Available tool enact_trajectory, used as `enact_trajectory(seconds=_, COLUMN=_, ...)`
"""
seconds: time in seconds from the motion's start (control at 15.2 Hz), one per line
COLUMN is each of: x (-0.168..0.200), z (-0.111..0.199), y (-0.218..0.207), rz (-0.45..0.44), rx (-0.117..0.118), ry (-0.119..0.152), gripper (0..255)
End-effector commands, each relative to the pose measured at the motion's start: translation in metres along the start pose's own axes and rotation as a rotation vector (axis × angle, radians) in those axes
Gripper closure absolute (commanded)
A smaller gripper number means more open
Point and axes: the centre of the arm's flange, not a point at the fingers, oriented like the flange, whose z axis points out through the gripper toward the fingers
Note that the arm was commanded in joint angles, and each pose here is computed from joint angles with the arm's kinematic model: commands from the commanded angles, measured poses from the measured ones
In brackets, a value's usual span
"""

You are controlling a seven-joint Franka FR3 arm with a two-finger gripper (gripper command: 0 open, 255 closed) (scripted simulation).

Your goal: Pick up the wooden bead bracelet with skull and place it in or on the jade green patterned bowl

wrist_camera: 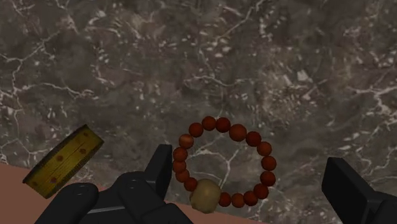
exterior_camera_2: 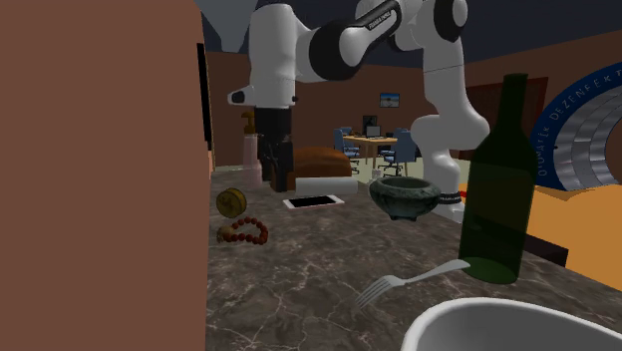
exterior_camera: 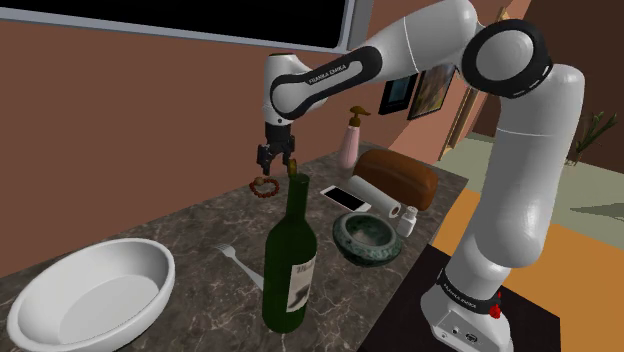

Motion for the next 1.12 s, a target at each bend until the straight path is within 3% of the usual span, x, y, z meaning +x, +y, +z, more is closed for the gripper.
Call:
enact_trajectory(seconds=0.0, x=0.022, z=0.01, y=-0.01, rz=-0.009, rx=0.008, ry=-0.001, gripper=0)
enact_trajectory(seconds=0.26, x=0.063, z=0.035, y=-0.028, rz=-0.028, rx=0.022, ry=0.0, gripper=0)
enact_trajectory(seconds=0.79, x=0.066, z=0.077, y=-0.03, rz=-0.029, rx=0.023, ry=0.0, gripper=0)
enact_trajectory(seconds=1.06, x=0.066, z=0.077, y=-0.03, rz=-0.029, rx=0.023, ry=0.0, gripper=0)
